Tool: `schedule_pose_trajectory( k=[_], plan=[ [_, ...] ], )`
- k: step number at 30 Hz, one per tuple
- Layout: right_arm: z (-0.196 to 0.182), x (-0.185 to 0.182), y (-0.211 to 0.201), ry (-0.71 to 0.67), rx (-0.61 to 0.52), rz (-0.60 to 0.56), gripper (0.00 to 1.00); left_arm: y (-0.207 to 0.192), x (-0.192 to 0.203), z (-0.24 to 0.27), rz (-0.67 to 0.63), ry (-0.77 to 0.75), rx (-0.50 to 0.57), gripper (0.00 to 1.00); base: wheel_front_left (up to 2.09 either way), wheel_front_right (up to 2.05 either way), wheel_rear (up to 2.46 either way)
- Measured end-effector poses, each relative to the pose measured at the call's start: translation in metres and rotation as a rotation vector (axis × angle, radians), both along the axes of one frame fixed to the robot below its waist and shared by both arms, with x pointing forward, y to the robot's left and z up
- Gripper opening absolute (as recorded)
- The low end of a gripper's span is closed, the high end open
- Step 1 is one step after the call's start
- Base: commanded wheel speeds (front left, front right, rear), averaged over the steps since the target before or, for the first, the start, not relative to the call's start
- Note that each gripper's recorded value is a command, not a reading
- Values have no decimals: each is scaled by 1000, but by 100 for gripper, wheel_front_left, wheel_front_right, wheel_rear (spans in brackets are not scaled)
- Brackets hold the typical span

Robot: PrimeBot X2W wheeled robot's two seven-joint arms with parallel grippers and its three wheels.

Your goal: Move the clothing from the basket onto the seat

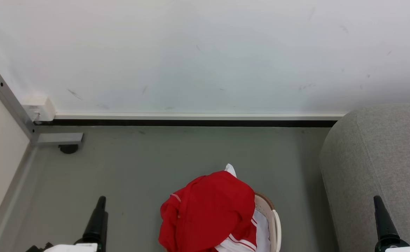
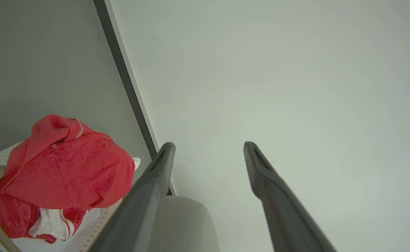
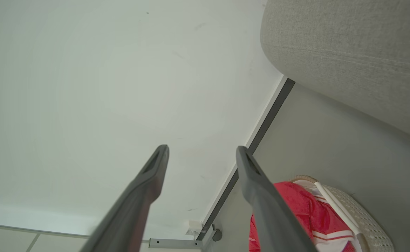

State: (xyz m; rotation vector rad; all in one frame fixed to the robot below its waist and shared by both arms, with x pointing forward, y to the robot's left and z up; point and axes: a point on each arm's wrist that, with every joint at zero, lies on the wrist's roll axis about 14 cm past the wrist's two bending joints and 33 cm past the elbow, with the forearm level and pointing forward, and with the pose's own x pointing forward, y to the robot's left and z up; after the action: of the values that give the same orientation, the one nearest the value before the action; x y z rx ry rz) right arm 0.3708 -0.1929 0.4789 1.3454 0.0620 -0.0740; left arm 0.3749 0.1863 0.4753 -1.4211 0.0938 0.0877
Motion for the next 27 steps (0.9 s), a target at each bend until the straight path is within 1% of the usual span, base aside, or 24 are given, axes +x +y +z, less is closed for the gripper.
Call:
schedule_pose_trajectory(
  k=[6, 12, 27],
  plan=[
    [1, -2, 0, -2, -105, 2, 100, -7, 0, 2, -26, -1, 114, 100, 0, 0, 0],
    [5, -3, 1, -15, -200, 7, 100, -14, -1, 3, -44, -4, 207, 100, 0, 0, 0],
    [8, -8, 4, -34, -396, 17, 100, -27, -2, 4, -85, -15, 450, 100, 0, 0, 0]
  ],
)
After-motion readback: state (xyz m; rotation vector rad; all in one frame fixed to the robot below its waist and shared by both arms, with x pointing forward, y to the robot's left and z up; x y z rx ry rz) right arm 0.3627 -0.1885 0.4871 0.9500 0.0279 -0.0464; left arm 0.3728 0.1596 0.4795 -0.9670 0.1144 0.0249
